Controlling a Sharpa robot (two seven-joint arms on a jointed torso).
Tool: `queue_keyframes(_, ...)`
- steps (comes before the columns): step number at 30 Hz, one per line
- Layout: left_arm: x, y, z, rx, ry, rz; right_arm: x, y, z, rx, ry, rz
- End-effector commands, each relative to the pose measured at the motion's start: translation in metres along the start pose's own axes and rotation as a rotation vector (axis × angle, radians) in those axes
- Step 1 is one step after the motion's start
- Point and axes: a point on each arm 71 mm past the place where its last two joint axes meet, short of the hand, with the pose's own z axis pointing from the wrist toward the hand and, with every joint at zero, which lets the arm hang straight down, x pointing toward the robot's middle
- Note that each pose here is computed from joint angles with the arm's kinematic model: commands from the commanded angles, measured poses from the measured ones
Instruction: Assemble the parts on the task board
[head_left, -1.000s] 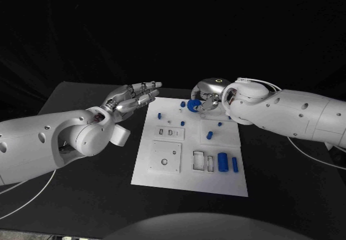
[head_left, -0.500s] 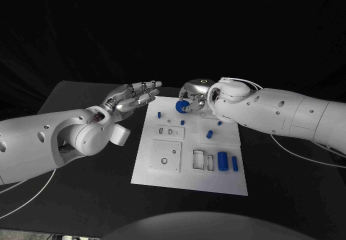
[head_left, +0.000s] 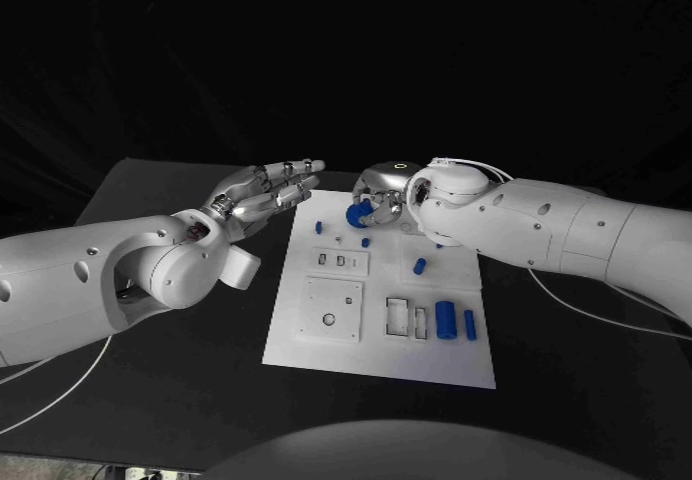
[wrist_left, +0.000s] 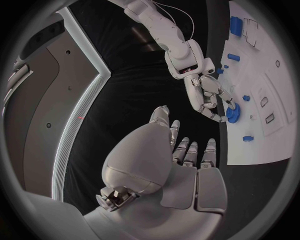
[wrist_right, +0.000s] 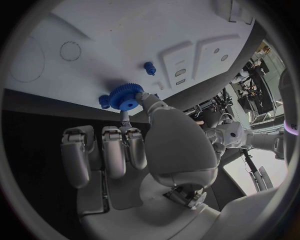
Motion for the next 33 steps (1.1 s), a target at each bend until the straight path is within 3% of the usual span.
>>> queue_keyframes(1, 0.0024, -0.0014, 0.0006, 0.01, 0.019, 0.001, 0.004, 0.001, 0.001, -0.006, 0.028, -0.014)
queue_keyframes(12, 0.0009, -0.0014, -0.0004, 0.01, 0.014, 0.003, 0.005, -0.003, 0.0, 0.003, 0.022, -0.025)
queue_keyframes(21, 0.0006, -0.0014, -0.0007, 0.01, 0.014, 0.003, 0.0, -0.006, -0.007, -0.027, -0.056, -0.002)
queue_keyframes(28, -0.0019, -0.0012, -0.0018, 0.009, 0.009, 0.004, -0.014, -0.021, -0.032, -0.054, -0.165, 0.05)
queue_keyframes(33, -0.0029, -0.0008, -0.0012, 0.008, 0.007, 0.005, -0.029, -0.047, -0.064, -0.026, -0.221, 0.138)
